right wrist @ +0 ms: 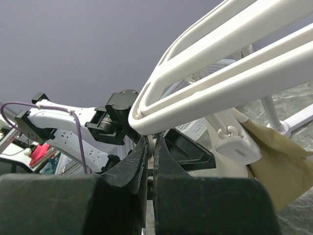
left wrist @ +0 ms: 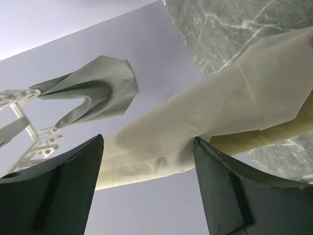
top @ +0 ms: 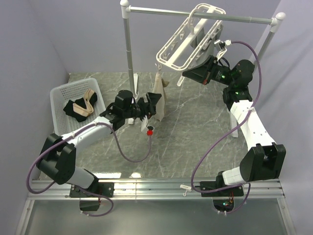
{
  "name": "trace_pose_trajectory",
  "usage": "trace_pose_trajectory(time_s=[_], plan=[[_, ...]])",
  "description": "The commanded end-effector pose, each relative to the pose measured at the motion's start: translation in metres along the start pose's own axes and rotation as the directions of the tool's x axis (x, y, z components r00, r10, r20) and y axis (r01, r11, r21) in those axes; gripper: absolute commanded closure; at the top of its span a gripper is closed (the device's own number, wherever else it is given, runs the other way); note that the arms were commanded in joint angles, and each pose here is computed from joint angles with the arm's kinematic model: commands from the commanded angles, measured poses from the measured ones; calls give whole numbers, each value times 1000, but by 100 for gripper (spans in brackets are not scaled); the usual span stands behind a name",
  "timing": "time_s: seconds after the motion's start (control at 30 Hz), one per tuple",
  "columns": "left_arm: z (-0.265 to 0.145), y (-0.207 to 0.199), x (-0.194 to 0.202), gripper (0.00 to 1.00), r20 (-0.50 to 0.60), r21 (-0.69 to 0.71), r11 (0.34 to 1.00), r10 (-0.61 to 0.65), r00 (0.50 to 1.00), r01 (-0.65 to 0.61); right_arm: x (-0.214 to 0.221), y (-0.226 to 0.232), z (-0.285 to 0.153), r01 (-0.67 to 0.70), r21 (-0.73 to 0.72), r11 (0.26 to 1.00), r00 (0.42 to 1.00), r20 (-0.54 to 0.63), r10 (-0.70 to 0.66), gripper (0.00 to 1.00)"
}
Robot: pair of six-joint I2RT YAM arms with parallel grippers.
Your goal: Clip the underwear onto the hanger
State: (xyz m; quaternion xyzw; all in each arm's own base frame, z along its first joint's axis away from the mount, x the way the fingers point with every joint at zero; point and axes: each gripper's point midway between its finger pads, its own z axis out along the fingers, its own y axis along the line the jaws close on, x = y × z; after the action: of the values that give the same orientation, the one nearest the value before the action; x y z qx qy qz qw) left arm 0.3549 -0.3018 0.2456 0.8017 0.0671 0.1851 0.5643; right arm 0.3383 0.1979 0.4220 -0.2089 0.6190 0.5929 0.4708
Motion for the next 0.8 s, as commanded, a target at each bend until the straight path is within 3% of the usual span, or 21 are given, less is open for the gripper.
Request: trace_pose_trajectory(time_s=[0.0,0.77], plan=[[8,18,3,21,27,-41,991,125,992,-124,-1,3,-3,28,-20,999,1000,-3,-28,100],[28,0,-44,21,281,-6,993,114,953,-117,1,0,-6,21,-13,1000,1000,-4,-21,100]])
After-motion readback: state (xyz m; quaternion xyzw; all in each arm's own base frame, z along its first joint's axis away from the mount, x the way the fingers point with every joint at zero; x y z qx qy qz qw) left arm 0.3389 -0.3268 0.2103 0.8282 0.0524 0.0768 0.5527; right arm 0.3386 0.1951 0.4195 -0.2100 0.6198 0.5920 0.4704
